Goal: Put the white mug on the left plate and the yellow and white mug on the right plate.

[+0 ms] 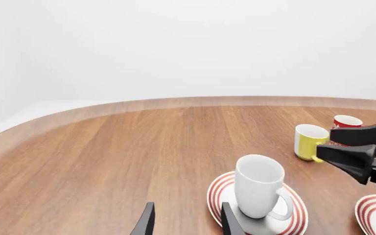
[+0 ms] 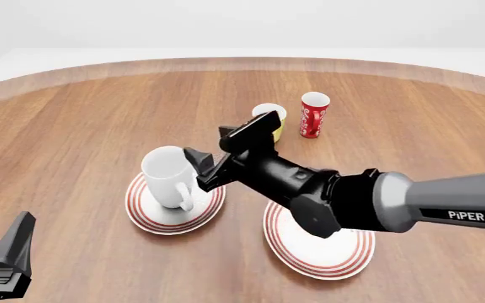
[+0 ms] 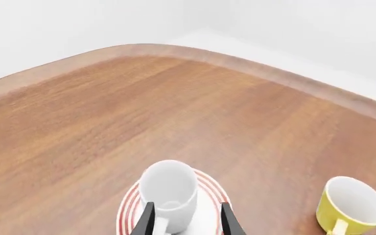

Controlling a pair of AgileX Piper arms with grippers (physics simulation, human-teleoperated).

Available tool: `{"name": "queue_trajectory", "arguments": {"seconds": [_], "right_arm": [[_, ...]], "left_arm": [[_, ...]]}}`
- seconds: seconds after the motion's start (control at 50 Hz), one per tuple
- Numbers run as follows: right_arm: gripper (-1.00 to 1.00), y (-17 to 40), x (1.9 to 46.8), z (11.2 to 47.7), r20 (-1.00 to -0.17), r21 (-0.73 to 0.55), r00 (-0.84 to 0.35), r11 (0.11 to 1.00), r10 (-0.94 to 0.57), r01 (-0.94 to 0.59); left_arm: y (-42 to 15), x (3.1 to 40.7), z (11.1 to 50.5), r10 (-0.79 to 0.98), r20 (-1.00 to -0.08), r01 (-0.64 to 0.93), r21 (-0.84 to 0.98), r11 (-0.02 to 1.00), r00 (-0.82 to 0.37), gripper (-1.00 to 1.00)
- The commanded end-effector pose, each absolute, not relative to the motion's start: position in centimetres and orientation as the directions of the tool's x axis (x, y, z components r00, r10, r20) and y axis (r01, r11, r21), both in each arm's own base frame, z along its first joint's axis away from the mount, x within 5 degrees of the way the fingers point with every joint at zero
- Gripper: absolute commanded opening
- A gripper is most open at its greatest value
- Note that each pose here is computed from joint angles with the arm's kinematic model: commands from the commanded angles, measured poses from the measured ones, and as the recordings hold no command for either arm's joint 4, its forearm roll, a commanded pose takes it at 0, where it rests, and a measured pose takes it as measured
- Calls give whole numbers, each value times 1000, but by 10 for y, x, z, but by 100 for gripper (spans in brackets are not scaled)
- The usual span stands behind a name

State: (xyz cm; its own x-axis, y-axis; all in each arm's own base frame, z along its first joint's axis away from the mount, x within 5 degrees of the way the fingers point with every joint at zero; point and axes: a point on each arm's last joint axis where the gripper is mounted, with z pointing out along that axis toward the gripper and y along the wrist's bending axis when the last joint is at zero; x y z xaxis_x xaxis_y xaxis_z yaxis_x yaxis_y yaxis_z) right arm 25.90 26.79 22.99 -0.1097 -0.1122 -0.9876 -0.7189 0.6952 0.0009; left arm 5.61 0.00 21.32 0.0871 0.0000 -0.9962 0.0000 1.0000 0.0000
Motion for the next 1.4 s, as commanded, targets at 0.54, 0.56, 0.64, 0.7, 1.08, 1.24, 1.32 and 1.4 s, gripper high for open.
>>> {"name": "queue_trajectory", "arguments": {"seconds": [0.54, 0.56, 0.64, 0.7, 1.08, 1.24, 1.32, 1.4], "right_arm": [[100, 156, 246, 314, -998, -15, 54, 845, 16, -535], [100, 154, 246, 314, -998, -15, 56, 849, 17, -528], [100, 146, 247, 315, -998, -14, 61, 860, 20, -509], [100, 141, 246, 317, -997, -13, 69, 869, 24, -495], [100, 114, 247, 323, -995, 1, 87, 907, 41, -421], [100, 107, 255, 322, -996, 5, 80, 922, 39, -387], [100, 105, 265, 317, -998, 12, 59, 929, 36, -369], [100, 106, 272, 316, -998, 8, 48, 932, 28, -362]], "left_arm": [[0, 56, 213, 0, -996, 0, 0, 1000, 87, 100], [0, 56, 213, 0, -996, 0, 0, 1000, 87, 100], [0, 56, 213, 0, -996, 0, 0, 1000, 87, 100], [0, 56, 213, 0, -996, 0, 0, 1000, 87, 100], [0, 56, 213, 0, -996, 0, 0, 1000, 87, 100], [0, 56, 213, 0, -996, 0, 0, 1000, 87, 100], [0, 56, 213, 0, -996, 0, 0, 1000, 87, 100], [0, 56, 213, 0, -996, 0, 0, 1000, 87, 100]]}}
